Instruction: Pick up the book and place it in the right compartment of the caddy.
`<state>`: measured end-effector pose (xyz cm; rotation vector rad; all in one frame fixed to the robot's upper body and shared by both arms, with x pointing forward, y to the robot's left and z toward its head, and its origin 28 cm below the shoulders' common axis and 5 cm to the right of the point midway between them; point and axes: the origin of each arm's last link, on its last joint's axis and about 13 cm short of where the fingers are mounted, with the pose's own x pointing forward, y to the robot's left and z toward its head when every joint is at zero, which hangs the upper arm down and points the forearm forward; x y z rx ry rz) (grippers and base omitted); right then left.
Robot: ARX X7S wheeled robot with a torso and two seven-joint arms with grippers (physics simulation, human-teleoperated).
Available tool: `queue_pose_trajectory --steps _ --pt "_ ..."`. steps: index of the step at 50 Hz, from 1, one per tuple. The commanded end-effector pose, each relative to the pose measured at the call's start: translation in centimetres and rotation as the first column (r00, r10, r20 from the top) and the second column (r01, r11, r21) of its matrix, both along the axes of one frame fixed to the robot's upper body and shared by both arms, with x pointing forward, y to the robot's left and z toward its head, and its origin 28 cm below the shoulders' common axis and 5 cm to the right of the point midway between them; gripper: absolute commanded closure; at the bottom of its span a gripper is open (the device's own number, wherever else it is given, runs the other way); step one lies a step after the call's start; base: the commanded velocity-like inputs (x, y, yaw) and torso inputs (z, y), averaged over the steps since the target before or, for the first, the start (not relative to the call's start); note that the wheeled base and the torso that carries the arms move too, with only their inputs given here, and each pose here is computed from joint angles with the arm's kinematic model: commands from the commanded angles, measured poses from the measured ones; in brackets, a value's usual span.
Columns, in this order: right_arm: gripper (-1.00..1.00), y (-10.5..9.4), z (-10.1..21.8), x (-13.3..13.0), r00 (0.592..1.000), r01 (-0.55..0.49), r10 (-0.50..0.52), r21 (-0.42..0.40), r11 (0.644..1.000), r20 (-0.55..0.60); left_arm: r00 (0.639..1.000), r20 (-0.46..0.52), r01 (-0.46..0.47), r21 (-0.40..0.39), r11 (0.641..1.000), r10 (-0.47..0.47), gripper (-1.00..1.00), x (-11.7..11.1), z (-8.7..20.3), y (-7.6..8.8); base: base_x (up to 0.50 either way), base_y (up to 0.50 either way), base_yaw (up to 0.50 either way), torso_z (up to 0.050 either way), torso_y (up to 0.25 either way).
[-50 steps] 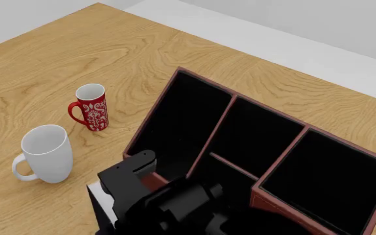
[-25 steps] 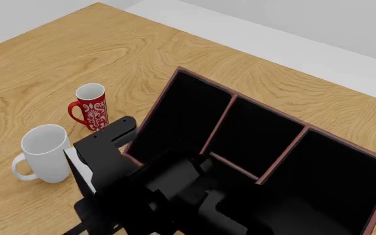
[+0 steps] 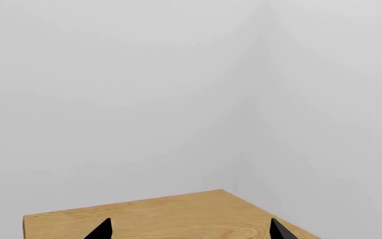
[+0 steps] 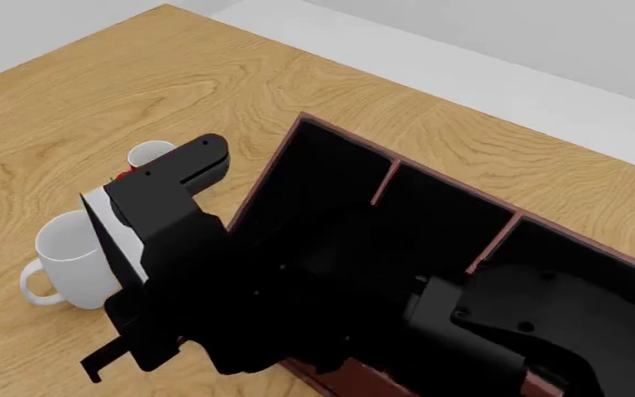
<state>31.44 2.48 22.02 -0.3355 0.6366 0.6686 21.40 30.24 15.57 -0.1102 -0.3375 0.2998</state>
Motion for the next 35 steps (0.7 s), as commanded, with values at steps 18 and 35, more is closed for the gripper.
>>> queue_pose_trajectory --steps 18,35 --pt "1.00 -3.4 5.3 -3.0 0.989 0.015 -0.033 0.120 0.993 0.147 1.000 0.010 -0.006 -0.017 1.000 0.006 -1.00 -0.4 0.3 0.3 0.00 0.00 0.00 0.000 0.001" --pt "1.00 -5.7 8.0 -4.8 0.979 0.055 -0.083 0.150 0.987 0.184 1.000 0.010 -0.002 -0.010 1.000 0.002 -1.00 -0.3 0.3 0.2 0.00 0.00 0.00 0.000 0.001"
